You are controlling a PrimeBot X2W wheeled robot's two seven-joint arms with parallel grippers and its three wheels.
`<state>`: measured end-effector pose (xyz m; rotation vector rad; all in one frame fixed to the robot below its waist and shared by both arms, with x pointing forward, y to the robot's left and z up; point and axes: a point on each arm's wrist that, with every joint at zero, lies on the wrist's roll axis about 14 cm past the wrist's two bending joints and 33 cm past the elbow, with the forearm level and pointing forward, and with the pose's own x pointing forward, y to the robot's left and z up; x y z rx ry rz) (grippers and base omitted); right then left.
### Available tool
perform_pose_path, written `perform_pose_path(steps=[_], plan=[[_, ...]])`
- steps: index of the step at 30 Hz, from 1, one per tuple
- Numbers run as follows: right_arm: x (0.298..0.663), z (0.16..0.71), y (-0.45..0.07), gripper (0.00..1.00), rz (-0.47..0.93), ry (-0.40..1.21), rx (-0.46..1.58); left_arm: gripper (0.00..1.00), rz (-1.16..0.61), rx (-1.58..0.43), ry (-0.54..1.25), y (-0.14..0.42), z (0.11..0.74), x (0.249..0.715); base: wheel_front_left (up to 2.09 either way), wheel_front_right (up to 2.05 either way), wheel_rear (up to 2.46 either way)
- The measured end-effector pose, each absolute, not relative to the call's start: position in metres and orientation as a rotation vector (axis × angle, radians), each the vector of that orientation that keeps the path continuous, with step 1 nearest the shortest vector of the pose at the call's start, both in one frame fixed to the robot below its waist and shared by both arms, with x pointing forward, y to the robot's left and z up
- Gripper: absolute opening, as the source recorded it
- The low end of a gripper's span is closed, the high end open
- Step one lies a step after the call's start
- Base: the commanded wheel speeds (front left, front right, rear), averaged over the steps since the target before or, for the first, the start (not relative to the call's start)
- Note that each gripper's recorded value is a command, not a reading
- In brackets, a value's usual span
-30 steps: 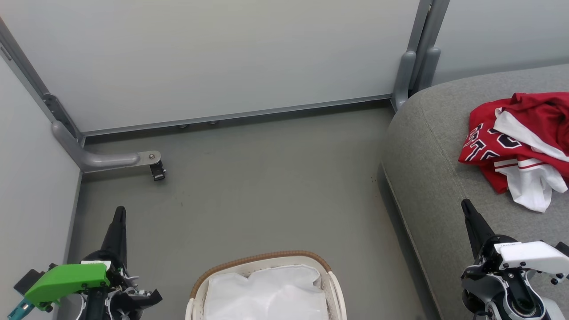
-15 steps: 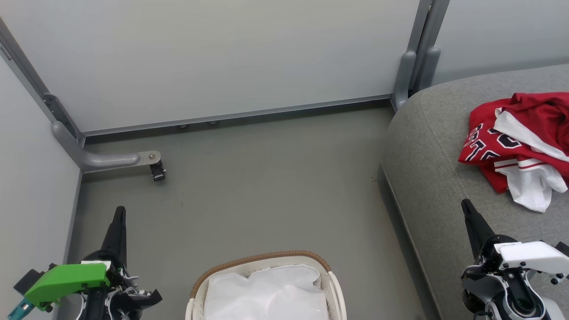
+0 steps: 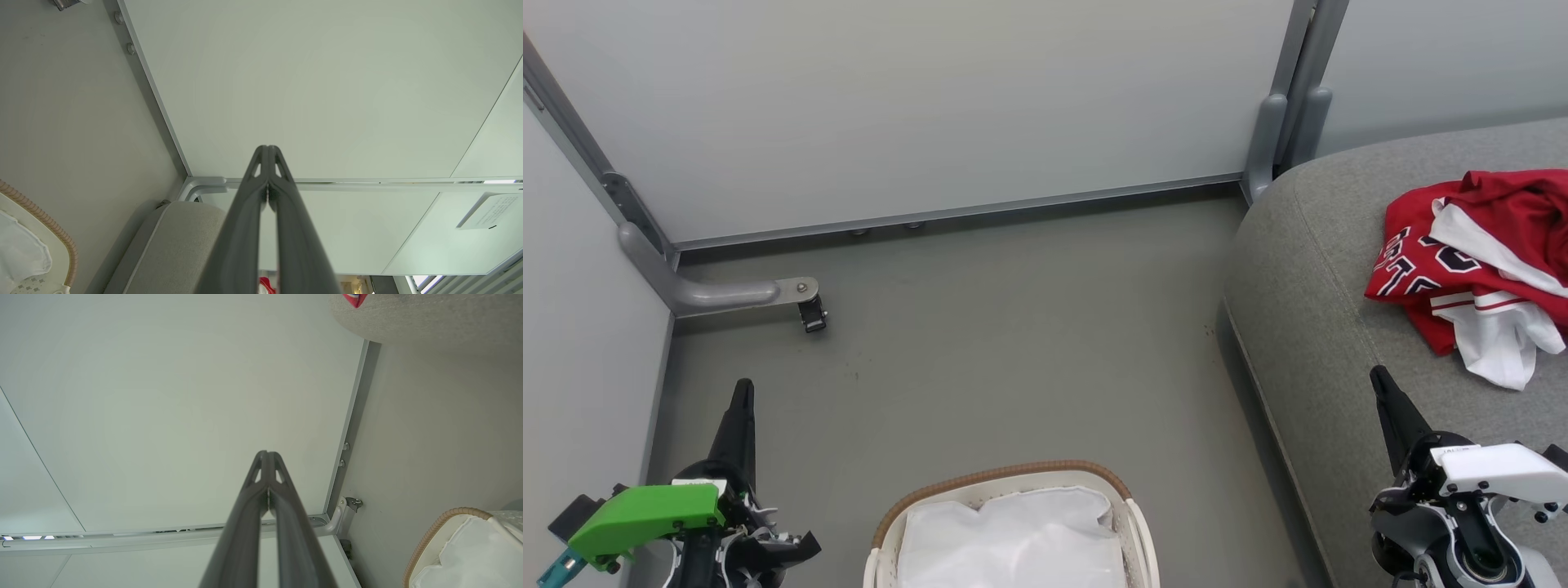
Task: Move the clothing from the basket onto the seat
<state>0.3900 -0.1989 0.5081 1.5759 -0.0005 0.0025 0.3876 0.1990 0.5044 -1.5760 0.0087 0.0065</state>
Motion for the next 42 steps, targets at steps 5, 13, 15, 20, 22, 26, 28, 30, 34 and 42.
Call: perform_pose_path(steps=[5,13,15,20,22,26,28,30,34,42], plan=[[0.39,0.5081,-0.1989,0.0,0.002,0.0,1.576,0.0,0.006,-1.576,0.008,0.199,0.5045,0.3876,0.0,0.0,0.0],[0.39,0.5081,-0.1989,0.0,0.002,0.0,1.576,0.0,0.006,-1.576,0.009,0.199,0.5044,0.3876,0.0,0.0,0.0],[0.39,0.5081,-0.1989,0.0,0.002,0.0,1.576,0.0,0.007,-1.576,0.009,0.199,0.5044,0.3876,0.0,0.0,0.0],[0.39,0.5081,-0.1989,0.0,0.002,0.0,1.576,0.0,0.007,-1.576,0.009,0.199,0.5044,0.3876,0.0,0.0,0.0],[0.39,0.5081,-0.1989,0.0,0.002,0.0,1.576,0.0,0.007,-1.576,0.009,0.199,0.5044,0.3876,0.0,0.0,0.0],[0.39,0.5081,-0.1989,0.0,0.002,0.0,1.576,0.0,0.007,-1.576,0.009,0.199,0.5044,0.3876,0.0,0.0,0.0],[0.39,0.5081,-0.1989,0.0,0.002,0.0,1.576,0.0,0.007,-1.576,0.009,0.199,0.5044,0.3876,0.0,0.0,0.0],[0.39,0.5081,-0.1989,0.0,0.002,0.0,1.576,0.0,0.006,-1.576,0.009,0.199,0.5044,0.3876,0.0,0.0,0.0],[0.39,0.5081,-0.199,0.0,0.002,0.0,1.576,0.0,0.007,-1.576,0.009,0.199,0.5044,0.3876,0.0,0.0,0.0],[0.39,0.5081,-0.199,0.0,0.002,0.0,1.576,0.0,0.007,-1.576,0.009,0.199,0.5044,0.3876,0.0,0.0,0.0]])
